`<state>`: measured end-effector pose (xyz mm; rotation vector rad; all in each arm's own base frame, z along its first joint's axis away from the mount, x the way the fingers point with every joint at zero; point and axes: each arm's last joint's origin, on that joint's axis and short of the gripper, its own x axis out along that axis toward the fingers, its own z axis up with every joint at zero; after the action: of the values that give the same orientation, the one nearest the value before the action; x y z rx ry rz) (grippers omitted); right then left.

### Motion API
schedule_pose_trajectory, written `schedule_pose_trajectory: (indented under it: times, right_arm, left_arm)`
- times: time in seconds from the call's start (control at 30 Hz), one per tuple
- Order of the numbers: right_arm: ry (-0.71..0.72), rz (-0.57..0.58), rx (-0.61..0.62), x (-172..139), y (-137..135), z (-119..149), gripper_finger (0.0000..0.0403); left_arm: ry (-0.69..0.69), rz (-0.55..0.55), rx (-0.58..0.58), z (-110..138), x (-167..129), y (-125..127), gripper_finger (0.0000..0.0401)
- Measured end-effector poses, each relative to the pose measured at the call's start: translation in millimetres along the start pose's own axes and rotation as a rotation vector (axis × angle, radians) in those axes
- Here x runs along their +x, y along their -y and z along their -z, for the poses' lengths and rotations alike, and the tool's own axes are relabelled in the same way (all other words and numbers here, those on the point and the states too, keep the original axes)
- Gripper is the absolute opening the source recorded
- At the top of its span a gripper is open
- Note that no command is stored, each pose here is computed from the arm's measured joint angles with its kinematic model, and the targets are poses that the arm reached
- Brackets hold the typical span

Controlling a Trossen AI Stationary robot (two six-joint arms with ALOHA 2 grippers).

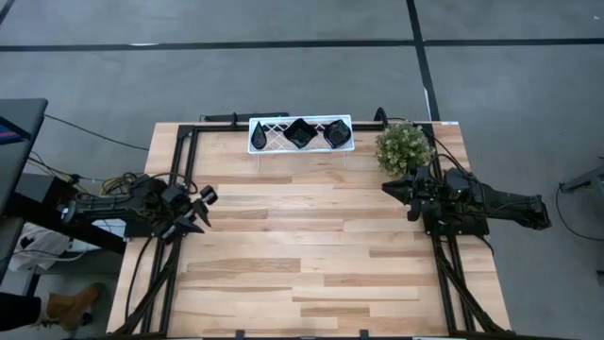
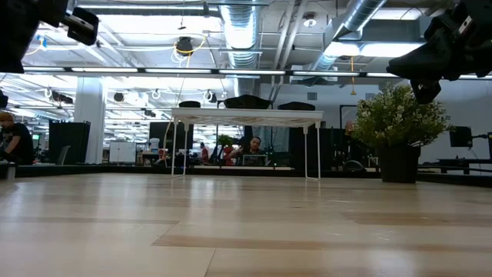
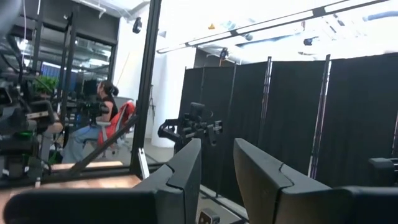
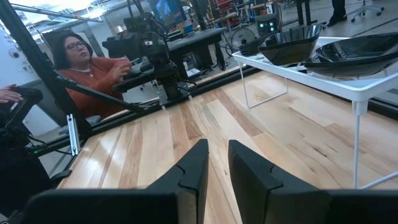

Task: Pick & Place Mini shaped plates
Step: Return to Home Position

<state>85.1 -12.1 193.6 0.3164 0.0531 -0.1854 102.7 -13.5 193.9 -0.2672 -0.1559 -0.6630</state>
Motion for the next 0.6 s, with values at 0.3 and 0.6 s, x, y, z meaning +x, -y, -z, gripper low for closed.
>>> schedule_pose_trajectory:
  times: [0.3, 0.6]
  right_arm:
    - [0.000, 0.000, 0.000, 0.0, 0.0, -0.1, 0.0059]
    - [0.000, 0.000, 0.000, 0.0, 0.0, -0.1, 0.0059]
  left_arm:
    - [0.010, 0.004, 0.008, -1.1, -0.6, 0.9, 0.0097]
    - [0.011, 0.004, 0.009, -1.2, -0.6, 1.0, 0.0097]
